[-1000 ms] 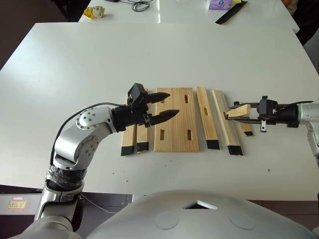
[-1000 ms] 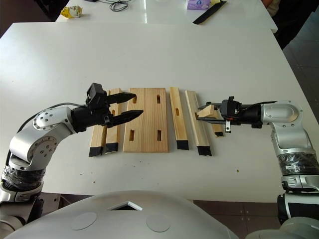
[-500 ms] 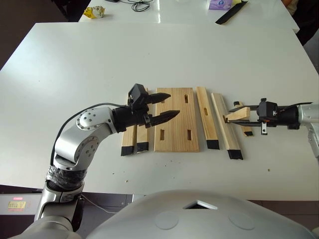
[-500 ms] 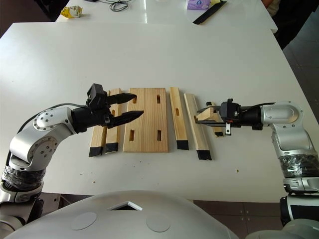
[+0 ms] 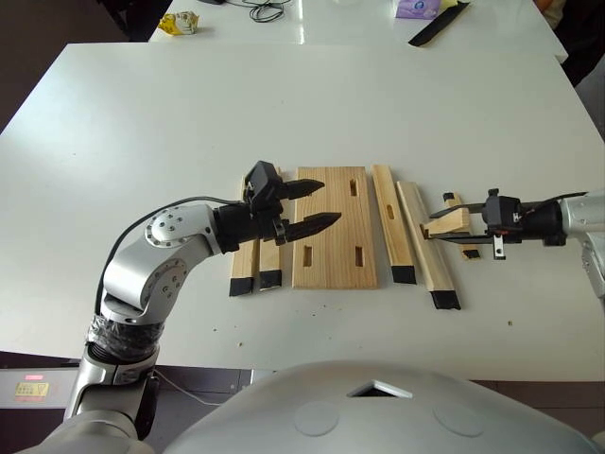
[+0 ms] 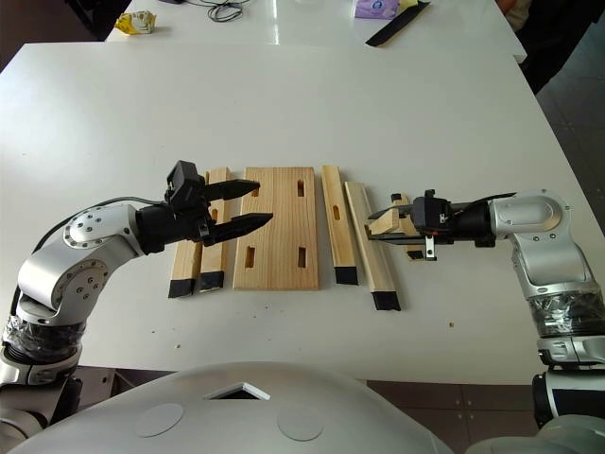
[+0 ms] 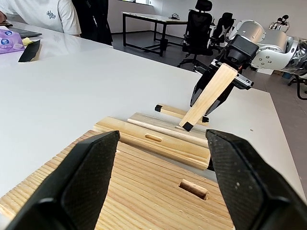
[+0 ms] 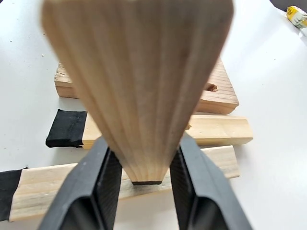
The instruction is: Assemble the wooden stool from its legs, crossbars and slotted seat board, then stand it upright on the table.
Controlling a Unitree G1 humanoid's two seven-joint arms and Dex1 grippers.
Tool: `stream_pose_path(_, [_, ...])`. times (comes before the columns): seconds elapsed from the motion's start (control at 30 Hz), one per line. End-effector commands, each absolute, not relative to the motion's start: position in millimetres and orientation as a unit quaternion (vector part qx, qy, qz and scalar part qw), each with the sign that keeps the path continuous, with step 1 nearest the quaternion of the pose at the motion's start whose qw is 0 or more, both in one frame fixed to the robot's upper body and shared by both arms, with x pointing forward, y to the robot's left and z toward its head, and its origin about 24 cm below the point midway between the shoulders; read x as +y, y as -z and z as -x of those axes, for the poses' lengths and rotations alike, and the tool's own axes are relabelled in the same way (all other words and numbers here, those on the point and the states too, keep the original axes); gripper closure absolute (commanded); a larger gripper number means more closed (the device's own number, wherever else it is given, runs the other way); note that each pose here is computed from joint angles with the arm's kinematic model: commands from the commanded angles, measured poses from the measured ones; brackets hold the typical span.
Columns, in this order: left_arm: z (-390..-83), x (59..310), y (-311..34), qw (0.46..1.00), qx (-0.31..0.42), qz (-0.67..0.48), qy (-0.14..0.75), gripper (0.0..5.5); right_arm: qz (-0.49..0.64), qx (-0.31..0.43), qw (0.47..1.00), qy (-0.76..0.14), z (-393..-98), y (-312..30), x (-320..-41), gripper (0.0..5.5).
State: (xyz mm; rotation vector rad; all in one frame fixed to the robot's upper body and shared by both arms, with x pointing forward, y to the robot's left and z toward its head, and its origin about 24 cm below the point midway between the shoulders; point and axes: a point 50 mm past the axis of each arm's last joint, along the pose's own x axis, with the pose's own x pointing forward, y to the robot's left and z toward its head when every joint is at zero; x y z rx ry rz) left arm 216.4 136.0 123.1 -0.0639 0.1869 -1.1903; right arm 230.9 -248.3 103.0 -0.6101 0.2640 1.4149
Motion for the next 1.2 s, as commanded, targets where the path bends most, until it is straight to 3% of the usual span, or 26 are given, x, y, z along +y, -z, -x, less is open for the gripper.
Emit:
stream_pose_path(0.03, [-215,135,-124,0.818,0.094,0.024,0.567,2.18,0.259,0.141,0.695,-0.656,-227,-97,-244,4.19])
stream_pose_path(1.0, [-216,134,-124,0.801,0.100,0.011,0.591,2.18,0.242,0.128,0.702,-0.657,-235,-102,-235,4.19])
stream_pose_path(1.2, [-217,134,-125,0.797,0.100,0.009,0.595,2.18,0.231,0.143,0.701,-0.659,-232,-90,-236,4.19])
